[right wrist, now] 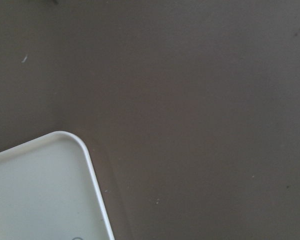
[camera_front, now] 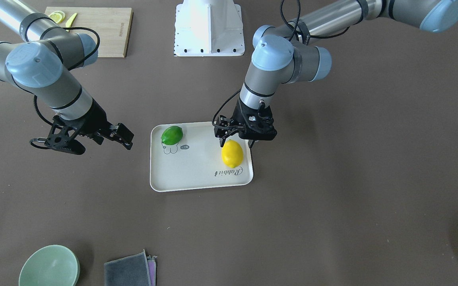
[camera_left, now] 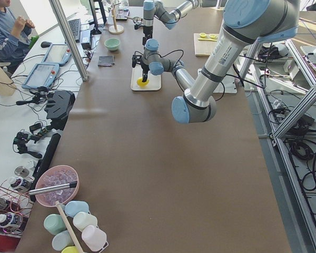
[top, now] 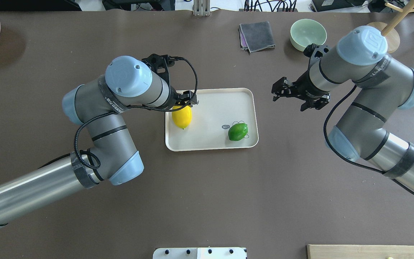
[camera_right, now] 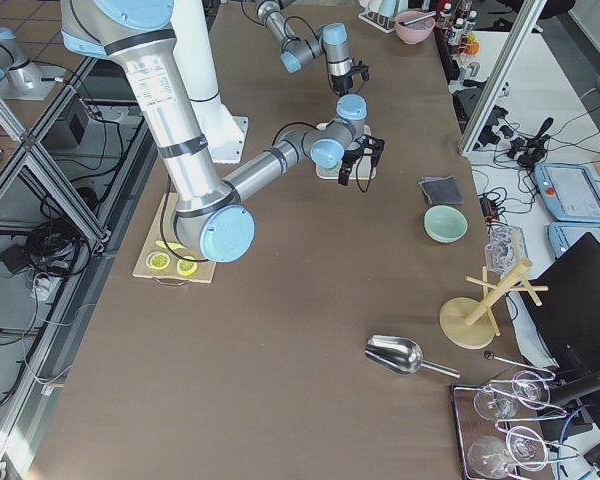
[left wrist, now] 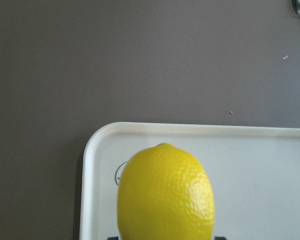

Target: Place all lemons on tray

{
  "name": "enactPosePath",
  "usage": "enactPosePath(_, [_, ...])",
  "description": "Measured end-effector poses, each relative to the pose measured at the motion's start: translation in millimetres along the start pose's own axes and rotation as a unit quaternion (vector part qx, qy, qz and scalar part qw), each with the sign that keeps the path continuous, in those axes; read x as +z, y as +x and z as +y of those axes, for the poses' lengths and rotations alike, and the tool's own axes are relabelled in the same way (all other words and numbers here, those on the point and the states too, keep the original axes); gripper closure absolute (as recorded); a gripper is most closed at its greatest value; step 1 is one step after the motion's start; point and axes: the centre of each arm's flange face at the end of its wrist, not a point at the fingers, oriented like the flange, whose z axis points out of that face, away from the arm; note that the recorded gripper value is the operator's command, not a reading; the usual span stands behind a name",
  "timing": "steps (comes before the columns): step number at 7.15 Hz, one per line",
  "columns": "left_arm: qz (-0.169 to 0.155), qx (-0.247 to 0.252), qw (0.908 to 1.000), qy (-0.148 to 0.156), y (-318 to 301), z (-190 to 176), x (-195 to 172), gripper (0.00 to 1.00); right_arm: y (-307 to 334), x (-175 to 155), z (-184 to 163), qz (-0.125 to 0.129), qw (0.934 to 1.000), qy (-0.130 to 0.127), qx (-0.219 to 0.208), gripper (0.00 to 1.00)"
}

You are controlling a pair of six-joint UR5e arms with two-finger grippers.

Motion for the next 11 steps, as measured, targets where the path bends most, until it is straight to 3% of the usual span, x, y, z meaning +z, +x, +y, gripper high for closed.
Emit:
enactPosePath(2, [-0.020, 0.041, 0.9988, -0.019, -76, -16, -44, 0.02, 64, -14, -30, 0.022, 0.9992, 0.010, -0.033, 0.00])
enactPosePath(4, [-0.062, 0.098, 0.9926, -0.038, -175, -35, -92, 0.02, 141, -31, -60, 0.047, 0.9953, 0.016, -0.083, 0.00])
enactPosePath(7, [-0.132, 0.213, 0.9657, -0.067, -376, -81, -172, 0.02, 298, -85, -98, 0.071, 0.9846, 0.015, -0.159, 0.00])
enactPosePath(8, [-0.143, 0.236, 0.9578, -0.080, -443, -80, -201, 0.02, 350, -102, -99, 0.075, 0.9812, 0.012, -0.177, 0.00])
enactPosePath(9, [-0.139, 0.243, 0.9556, -0.093, -499, -70, -226, 0.02, 397, -114, -97, 0.079, 0.9784, 0.010, -0.191, 0.00])
enactPosePath(11, [-0.128, 0.223, 0.9596, -0.114, -571, -40, -251, 0.02, 474, -131, -101, 0.086, 0.9733, 0.008, -0.213, 0.00])
